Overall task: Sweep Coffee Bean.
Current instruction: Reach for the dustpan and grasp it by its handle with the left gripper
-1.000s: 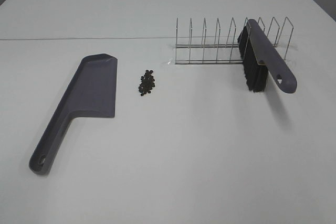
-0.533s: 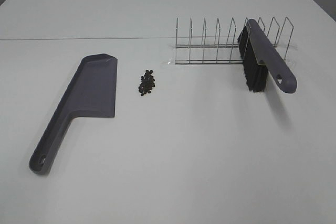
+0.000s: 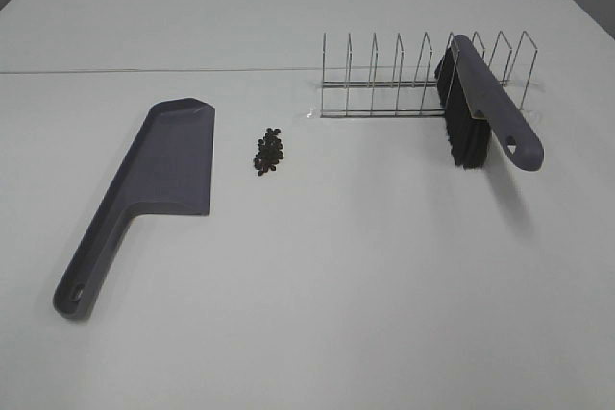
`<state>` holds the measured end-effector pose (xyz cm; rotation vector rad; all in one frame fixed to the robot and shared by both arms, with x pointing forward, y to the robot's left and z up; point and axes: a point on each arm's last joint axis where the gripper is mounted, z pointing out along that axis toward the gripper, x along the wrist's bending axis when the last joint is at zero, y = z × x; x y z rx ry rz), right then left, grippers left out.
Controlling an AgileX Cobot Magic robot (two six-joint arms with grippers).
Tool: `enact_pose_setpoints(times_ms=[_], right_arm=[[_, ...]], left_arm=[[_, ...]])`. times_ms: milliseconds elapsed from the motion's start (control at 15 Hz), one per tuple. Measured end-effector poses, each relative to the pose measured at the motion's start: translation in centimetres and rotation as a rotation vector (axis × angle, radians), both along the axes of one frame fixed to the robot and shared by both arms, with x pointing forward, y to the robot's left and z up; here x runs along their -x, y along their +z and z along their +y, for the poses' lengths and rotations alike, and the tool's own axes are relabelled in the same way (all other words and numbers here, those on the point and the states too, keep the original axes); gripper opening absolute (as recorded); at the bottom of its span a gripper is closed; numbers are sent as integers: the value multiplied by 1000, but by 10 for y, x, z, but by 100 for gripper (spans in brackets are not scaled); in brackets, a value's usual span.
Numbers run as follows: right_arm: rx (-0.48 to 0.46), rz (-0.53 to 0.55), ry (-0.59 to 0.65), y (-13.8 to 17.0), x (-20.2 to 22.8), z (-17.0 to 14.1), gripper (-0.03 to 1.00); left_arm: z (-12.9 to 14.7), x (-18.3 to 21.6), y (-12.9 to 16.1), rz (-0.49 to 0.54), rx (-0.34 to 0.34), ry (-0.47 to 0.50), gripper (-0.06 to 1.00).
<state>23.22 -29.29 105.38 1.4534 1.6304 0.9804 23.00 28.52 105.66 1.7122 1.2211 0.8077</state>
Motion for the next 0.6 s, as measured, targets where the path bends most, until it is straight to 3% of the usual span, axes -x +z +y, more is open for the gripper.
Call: enact_pose_setpoints(times_ms=[600], right_arm=[[0,0,0,0,0,0,75]], left_arm=[[0,0,0,0,0,0,62]])
